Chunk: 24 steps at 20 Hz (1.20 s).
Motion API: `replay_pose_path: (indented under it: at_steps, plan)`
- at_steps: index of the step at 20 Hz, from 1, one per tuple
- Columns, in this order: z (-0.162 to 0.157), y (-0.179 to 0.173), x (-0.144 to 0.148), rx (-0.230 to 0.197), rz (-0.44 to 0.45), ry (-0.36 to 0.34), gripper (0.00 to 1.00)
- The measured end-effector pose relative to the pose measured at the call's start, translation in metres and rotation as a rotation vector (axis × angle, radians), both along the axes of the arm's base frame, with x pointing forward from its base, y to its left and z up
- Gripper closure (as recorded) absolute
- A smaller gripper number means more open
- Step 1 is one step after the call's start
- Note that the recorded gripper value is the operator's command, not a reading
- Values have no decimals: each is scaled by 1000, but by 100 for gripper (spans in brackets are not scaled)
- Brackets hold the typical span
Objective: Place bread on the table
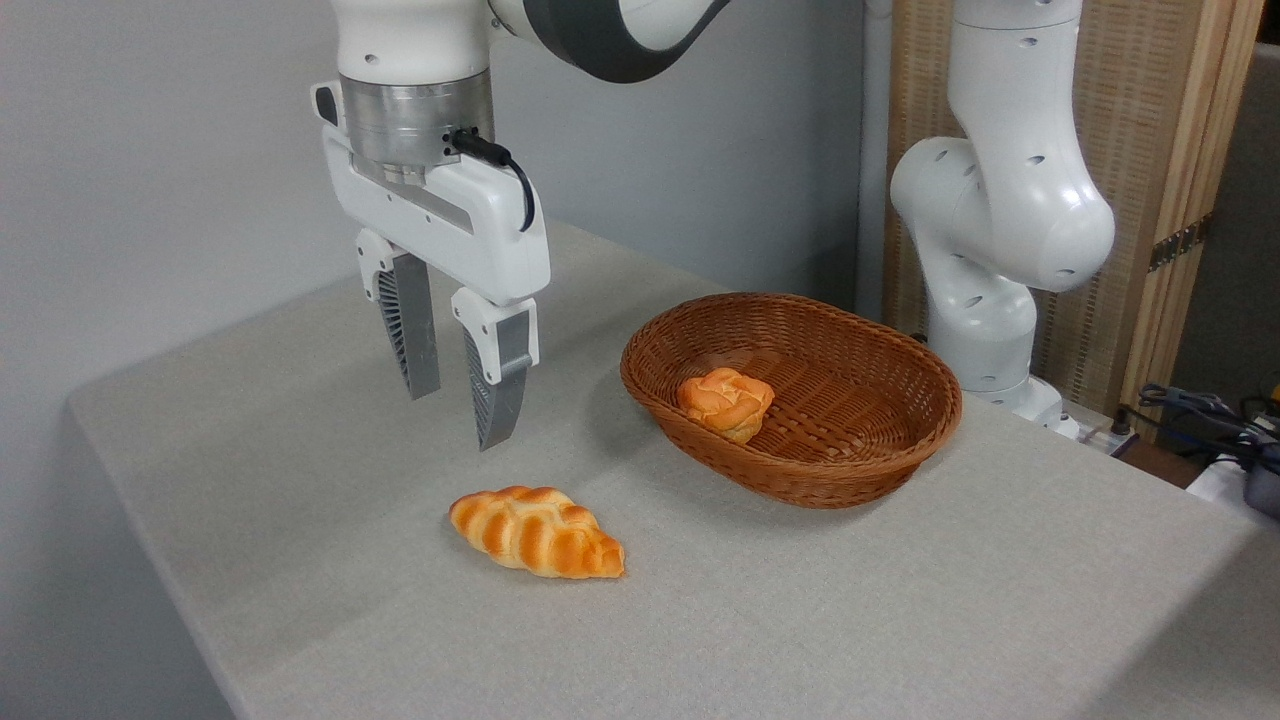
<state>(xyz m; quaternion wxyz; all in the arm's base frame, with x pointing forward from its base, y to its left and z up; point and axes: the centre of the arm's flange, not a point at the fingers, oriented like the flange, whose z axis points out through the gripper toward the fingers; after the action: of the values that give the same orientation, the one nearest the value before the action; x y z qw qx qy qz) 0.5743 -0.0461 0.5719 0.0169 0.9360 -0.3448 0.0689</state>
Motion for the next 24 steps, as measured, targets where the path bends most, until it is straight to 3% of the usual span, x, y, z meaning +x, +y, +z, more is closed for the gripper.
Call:
replay_pose_path:
  at_steps: [5, 24]
  plan:
    - [-6, -1, -5, 3, -5, 52, 0]
    - [2, -7, -11, 0, -19, 50, 0]
